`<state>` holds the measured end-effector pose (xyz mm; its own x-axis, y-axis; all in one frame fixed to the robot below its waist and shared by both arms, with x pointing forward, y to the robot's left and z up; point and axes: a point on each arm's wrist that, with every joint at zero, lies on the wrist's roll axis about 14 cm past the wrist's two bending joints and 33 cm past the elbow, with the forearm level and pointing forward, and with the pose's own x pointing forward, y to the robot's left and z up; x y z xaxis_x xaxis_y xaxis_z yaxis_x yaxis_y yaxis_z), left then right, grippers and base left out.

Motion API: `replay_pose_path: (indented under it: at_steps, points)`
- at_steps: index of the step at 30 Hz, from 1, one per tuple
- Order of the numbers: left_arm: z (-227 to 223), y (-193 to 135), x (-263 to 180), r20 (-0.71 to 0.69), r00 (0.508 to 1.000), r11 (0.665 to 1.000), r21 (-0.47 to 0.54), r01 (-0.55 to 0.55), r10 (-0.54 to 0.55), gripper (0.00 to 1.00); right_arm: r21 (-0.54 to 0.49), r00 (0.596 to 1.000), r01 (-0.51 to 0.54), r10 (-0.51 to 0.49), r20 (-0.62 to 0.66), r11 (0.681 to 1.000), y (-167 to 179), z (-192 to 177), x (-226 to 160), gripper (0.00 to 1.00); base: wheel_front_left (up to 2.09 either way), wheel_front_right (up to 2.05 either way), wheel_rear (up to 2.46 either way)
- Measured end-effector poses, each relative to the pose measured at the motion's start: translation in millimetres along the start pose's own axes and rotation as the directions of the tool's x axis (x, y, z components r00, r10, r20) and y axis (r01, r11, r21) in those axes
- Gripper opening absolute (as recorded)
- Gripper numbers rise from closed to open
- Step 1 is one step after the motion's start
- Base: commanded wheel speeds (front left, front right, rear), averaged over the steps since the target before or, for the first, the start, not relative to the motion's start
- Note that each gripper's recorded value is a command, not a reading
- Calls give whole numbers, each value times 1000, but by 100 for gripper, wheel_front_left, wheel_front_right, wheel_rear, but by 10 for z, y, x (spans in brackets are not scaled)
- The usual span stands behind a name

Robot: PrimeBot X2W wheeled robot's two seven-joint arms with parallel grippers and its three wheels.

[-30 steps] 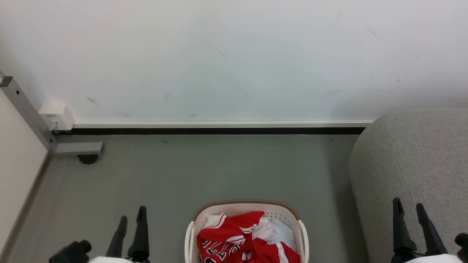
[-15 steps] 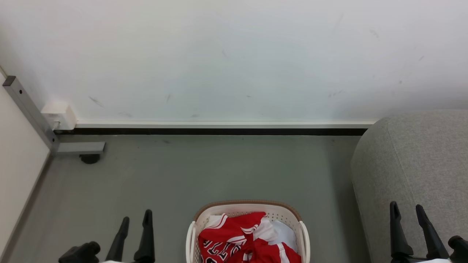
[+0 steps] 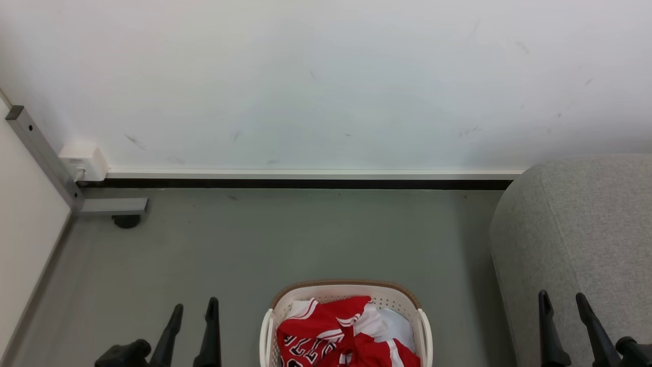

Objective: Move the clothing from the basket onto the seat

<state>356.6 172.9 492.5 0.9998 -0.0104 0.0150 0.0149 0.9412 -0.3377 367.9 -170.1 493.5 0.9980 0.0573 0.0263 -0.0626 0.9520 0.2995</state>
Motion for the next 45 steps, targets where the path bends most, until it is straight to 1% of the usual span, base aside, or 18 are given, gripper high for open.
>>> replay_pose_path:
  at_steps: [13,20,28,45]
  points:
    - [-51,9,-33,-8,1000,996,89,7,-6,100,-81,1000,-15,14,-9,997,10,-50,-32,100,0,0,0]
    - [-51,-12,-40,-1,1000,991,133,20,-20,100,-97,1000,-21,20,-14,995,18,-86,-51,100,0,0,0]
    - [-73,-35,-56,-3,999,983,182,36,-36,100,-139,999,-31,28,-18,990,24,-106,-65,100,0,0,0]
    - [-155,-115,6,-28,998,981,184,68,-64,100,-119,1000,-11,9,-16,993,-30,-114,-84,100,0,0,0]
